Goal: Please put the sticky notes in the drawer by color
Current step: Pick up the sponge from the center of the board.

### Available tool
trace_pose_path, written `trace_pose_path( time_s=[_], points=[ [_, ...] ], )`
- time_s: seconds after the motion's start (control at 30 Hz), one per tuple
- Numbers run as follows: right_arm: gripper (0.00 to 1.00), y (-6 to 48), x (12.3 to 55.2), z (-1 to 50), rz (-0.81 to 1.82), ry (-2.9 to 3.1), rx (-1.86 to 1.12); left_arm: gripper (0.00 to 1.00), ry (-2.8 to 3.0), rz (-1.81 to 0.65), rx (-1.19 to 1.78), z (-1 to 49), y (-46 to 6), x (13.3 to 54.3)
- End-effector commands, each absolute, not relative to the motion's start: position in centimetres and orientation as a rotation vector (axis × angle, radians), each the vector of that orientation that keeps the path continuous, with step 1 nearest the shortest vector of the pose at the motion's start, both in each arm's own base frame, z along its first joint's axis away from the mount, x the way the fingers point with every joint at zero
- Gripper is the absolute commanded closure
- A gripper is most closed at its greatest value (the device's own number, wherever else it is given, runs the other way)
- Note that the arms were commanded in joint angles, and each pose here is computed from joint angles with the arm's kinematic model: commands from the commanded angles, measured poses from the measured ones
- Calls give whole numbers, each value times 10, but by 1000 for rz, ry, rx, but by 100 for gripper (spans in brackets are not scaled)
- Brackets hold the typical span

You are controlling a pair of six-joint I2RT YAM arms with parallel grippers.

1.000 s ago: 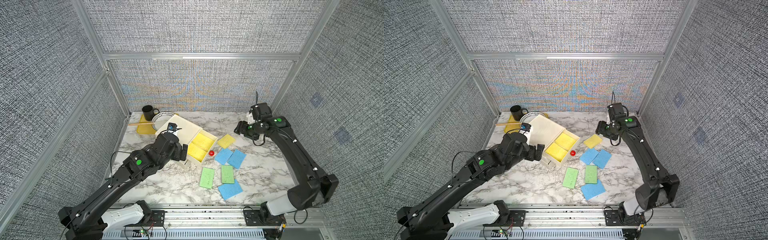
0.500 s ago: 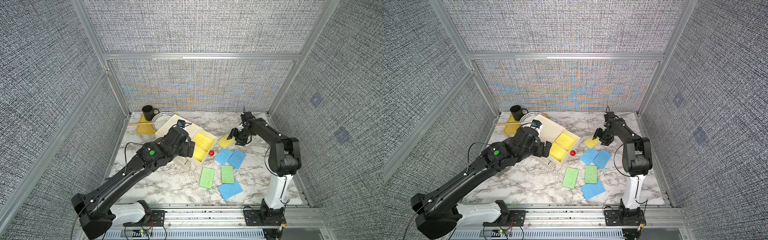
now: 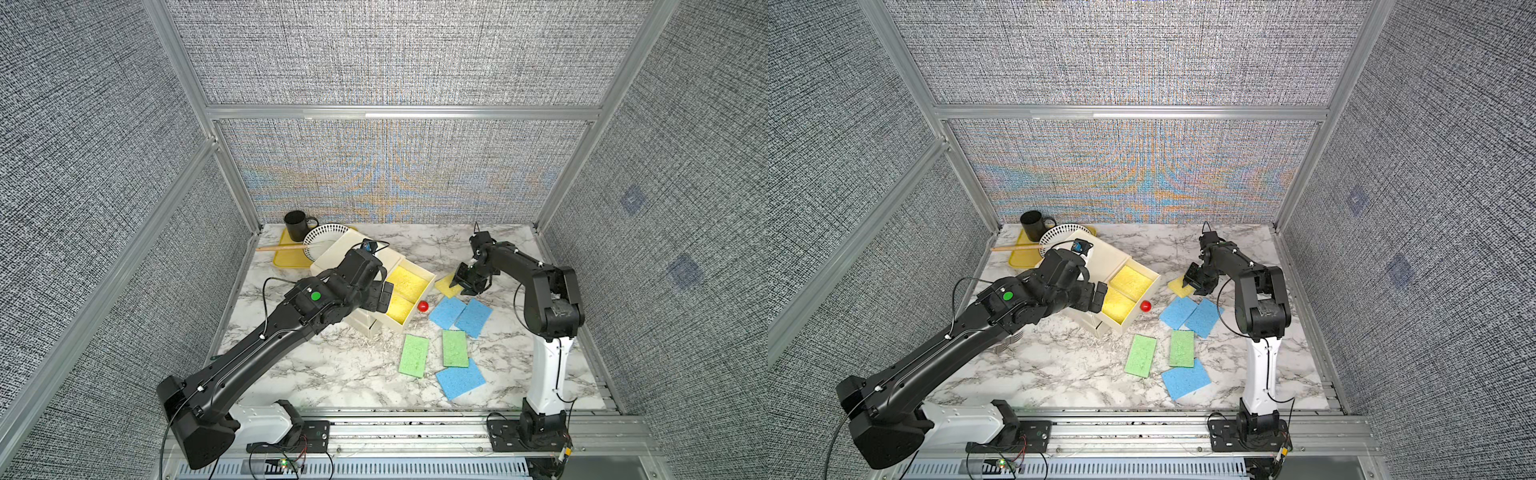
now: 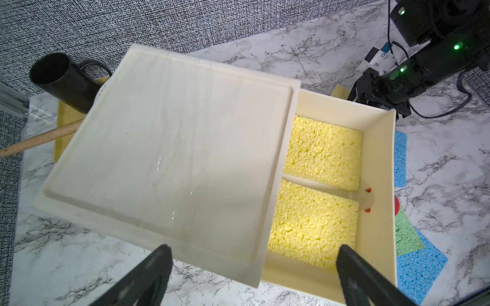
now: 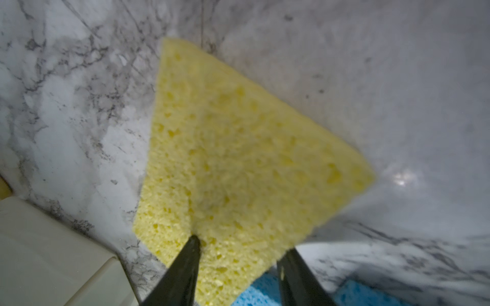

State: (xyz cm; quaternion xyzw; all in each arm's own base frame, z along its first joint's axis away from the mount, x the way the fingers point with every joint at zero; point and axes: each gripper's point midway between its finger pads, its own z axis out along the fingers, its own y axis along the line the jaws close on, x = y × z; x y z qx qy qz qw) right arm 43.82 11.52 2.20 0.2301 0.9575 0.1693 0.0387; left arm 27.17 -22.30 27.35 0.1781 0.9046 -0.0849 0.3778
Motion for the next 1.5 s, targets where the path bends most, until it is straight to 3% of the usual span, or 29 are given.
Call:
trace_pose_path(
  time_s=[0.0,0.1,0.3,0.43,0.73,0.93,1.17,1.23,1.3,1.37,1.4,1.43,1.47],
  points=[
    [75,102,435,11,404,2933,743,0,2307,-225,471,276,-225,274],
    [100,104,442,27,438,2875,712,0,2314,-229,486,275,-225,273],
    [100,111,455,113,513,2727,478,0,2279,-331,564,293,-239,267],
    [100,121,438,179,562,2633,228,0,2246,-446,662,310,-256,258],
    [100,185,324,280,813,2419,-360,0,2177,-819,788,347,-297,235],
    [100,225,257,314,956,2277,-632,0,2213,-912,798,348,-315,238],
    [100,249,210,335,1016,2187,-817,2,2203,-1013,768,351,-329,239],
    [100,255,203,340,1015,2181,-847,16,2185,-1070,772,355,-334,236],
    [100,257,202,341,994,2193,-846,47,2167,-1126,779,360,-339,232],
    [100,258,203,341,976,2204,-830,71,2147,-1191,804,362,-344,226],
    [97,257,206,343,958,2208,-804,90,2146,-1210,804,362,-344,223],
    [81,255,210,344,939,2213,-771,98,2159,-1214,800,359,-343,221],
    [63,251,215,347,902,2223,-718,98,2162,-1219,803,358,-342,219]
  ],
)
